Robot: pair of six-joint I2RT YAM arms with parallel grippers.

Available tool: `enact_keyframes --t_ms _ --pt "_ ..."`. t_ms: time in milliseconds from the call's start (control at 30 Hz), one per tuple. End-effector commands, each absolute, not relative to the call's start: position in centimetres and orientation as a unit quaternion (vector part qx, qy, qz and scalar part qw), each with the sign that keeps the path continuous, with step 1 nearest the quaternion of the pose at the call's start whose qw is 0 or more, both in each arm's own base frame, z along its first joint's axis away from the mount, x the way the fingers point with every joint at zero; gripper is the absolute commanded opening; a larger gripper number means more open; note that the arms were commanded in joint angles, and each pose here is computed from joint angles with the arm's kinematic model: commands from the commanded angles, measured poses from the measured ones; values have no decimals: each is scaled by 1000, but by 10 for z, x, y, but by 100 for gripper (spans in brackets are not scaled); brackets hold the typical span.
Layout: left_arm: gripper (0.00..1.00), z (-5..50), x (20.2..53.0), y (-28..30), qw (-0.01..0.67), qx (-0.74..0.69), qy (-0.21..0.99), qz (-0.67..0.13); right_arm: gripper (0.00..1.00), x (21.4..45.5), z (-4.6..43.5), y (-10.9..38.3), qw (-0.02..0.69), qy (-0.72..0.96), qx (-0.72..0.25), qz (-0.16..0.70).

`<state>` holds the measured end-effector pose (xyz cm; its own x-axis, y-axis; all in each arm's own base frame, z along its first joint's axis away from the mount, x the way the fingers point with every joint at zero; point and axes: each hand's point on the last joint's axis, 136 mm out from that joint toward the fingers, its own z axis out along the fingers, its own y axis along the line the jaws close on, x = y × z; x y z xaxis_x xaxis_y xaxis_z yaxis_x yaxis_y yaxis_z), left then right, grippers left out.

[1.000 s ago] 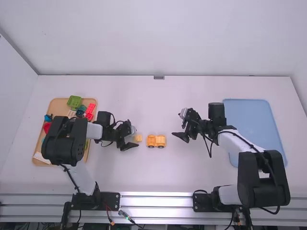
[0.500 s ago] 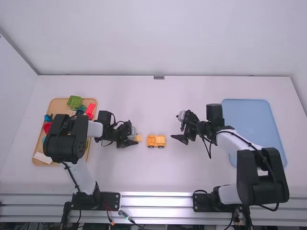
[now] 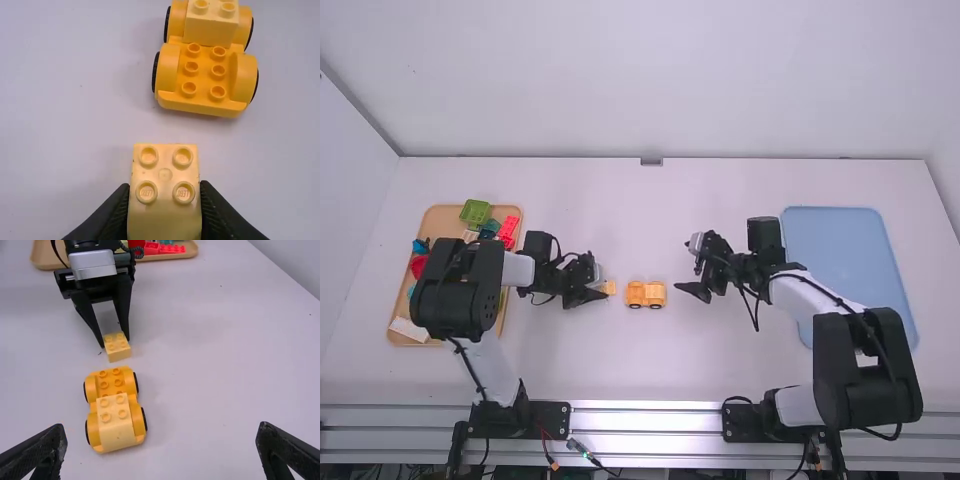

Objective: Assemble lego blocks to make yellow taxi

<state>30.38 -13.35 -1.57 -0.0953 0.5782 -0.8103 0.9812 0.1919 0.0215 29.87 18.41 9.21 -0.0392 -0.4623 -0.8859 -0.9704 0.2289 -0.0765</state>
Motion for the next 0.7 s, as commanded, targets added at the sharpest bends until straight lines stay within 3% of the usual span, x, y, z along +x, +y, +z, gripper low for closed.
enact_keyframes --t_ms 0,367,467,533,667 --pt "33 -21 301 -134 349 573 685 -283 99 295 87 185 422 658 -545 303" --pt "29 -21 302 -133 349 574 686 -278 99 296 88 186 425 655 -546 302" --pt "22 -16 307 -131 349 561 696 -280 99 296 88 186 425 655 -547 302" --pt "7 -6 315 -131 349 532 717 -286 99 294 84 189 422 648 -565 288" --pt "2 8 323 -131 354 513 730 -281 99 286 74 196 419 633 -594 267"
